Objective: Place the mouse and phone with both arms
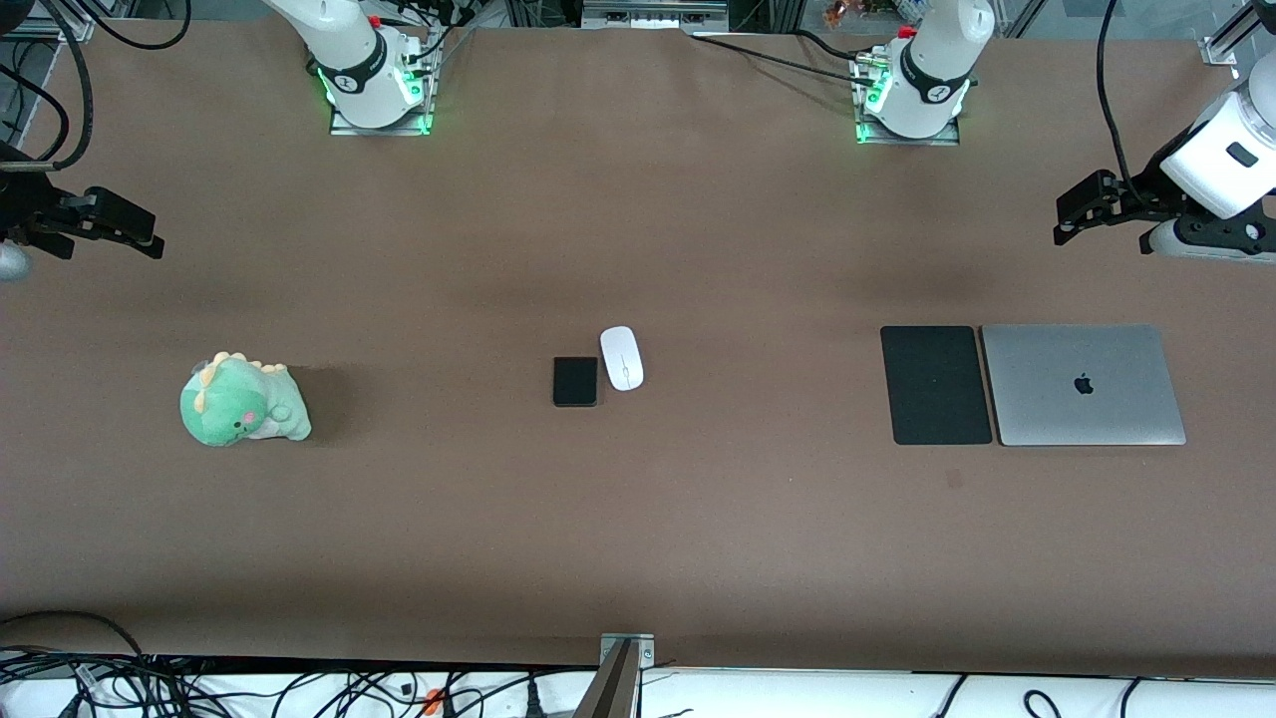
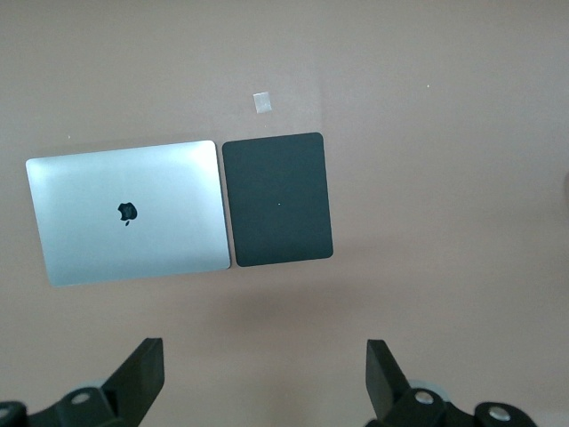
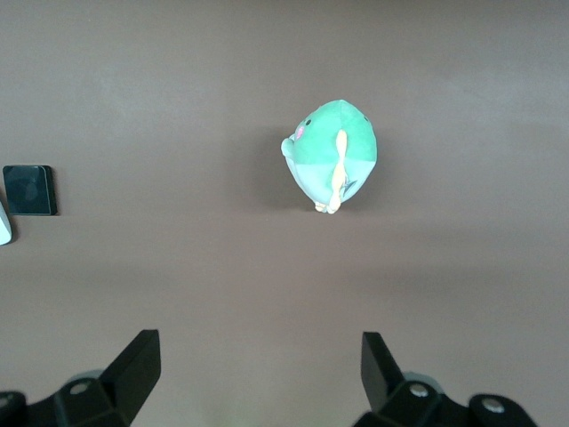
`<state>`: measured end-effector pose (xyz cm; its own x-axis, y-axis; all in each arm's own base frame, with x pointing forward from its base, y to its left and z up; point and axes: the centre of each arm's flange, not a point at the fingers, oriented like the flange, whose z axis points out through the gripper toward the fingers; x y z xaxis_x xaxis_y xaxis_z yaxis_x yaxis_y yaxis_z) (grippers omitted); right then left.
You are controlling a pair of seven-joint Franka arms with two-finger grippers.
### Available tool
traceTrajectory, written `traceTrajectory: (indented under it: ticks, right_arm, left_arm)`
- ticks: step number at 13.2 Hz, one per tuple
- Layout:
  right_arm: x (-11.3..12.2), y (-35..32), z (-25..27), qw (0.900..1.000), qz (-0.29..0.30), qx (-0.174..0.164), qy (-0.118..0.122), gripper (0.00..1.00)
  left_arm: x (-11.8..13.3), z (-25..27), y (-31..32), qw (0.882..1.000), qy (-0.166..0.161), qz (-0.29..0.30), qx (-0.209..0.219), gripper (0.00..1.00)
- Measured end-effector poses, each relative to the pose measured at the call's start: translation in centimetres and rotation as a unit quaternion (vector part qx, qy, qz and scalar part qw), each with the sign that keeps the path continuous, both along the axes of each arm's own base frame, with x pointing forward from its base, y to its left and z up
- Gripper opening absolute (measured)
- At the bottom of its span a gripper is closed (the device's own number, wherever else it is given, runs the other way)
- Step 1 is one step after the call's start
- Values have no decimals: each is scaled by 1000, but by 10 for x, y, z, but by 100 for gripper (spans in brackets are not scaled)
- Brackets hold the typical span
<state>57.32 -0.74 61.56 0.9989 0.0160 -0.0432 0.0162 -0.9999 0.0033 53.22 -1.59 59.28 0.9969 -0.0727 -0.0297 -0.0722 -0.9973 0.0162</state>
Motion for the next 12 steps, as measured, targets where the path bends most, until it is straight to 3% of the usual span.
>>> traceTrajectory:
  ticks: [12]
  right_arm:
    - [0,2,0,1000,-1,12,0,100]
  left_arm:
    - [1,-3,-8,1000,5,7,1,100]
